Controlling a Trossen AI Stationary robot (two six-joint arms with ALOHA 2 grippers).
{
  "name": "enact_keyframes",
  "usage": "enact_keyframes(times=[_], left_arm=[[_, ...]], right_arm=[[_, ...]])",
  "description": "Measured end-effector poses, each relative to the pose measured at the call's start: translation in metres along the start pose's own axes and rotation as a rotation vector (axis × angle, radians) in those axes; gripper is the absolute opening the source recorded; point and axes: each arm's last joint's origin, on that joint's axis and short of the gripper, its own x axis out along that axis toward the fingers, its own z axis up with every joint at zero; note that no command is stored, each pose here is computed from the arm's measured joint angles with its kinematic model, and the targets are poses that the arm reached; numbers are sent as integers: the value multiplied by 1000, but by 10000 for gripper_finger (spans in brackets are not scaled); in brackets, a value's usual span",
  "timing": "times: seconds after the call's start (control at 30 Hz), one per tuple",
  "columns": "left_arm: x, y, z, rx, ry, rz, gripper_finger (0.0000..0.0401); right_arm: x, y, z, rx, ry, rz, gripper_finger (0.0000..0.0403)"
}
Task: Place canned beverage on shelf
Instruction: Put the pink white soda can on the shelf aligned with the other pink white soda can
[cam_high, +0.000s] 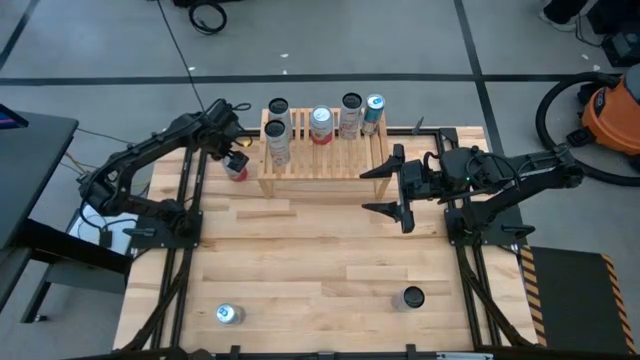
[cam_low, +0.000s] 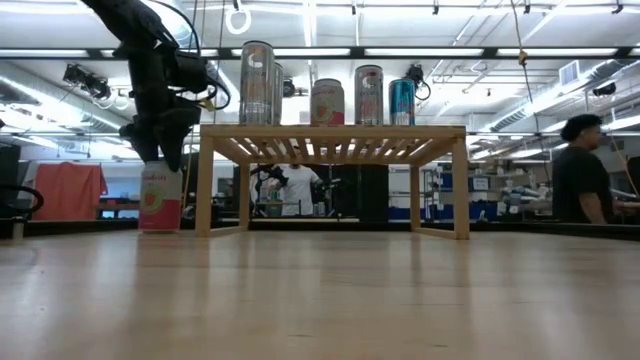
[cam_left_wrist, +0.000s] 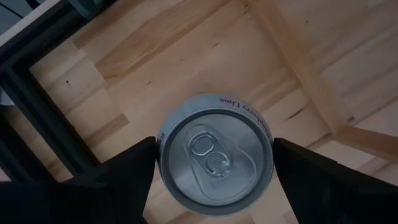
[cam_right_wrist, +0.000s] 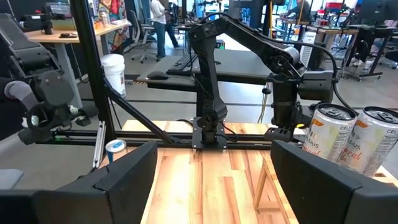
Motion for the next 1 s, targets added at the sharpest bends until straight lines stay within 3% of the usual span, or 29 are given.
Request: enact_keyframes(times=[1.0], left_arm=[[1,0,-1,27,11,-5,314]], right_arm=[[0,0,0,10,0,1,323]])
